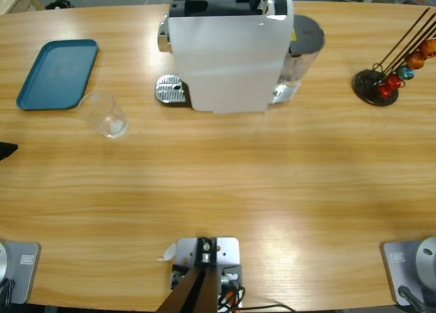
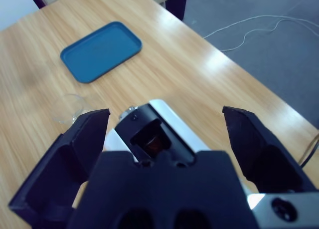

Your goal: Pour coffee

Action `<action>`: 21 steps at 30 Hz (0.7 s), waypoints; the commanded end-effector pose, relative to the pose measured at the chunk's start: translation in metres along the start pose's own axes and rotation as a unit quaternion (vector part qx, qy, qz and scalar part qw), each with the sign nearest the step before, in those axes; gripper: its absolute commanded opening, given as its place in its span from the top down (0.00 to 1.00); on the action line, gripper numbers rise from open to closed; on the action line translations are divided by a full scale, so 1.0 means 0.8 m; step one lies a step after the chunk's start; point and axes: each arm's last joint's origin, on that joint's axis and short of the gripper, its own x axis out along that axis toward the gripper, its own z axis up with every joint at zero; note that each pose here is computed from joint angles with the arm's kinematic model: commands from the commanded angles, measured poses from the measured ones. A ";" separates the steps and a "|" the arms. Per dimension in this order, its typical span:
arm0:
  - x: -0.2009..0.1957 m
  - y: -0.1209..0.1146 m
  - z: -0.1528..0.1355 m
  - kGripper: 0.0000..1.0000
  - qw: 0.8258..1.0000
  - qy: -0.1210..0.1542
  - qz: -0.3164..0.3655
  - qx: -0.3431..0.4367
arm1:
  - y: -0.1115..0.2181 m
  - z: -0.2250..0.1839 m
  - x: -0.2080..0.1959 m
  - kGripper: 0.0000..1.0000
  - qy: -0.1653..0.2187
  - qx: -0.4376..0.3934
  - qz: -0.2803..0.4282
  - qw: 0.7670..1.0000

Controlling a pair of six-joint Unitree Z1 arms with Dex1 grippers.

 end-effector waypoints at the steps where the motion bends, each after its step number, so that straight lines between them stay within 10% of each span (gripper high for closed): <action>1: 0.005 0.003 -0.013 0.01 1.000 0.009 0.008 -0.006 | 0.060 0.032 -0.081 0.12 0.011 -0.016 0.027 0.999; 7: 0.011 0.001 -0.008 0.01 1.000 0.022 0.009 -0.003 | 0.112 -0.016 -0.158 0.97 0.083 0.077 0.090 0.990; 16: 0.014 0.000 -0.006 0.01 1.000 0.028 0.007 -0.002 | 0.085 -0.095 -0.230 1.00 0.049 0.311 -0.068 0.947; 21: 0.014 0.000 -0.006 0.01 1.000 0.030 0.007 -0.002 | 0.069 -0.064 -0.178 1.00 -0.036 0.384 -0.152 0.910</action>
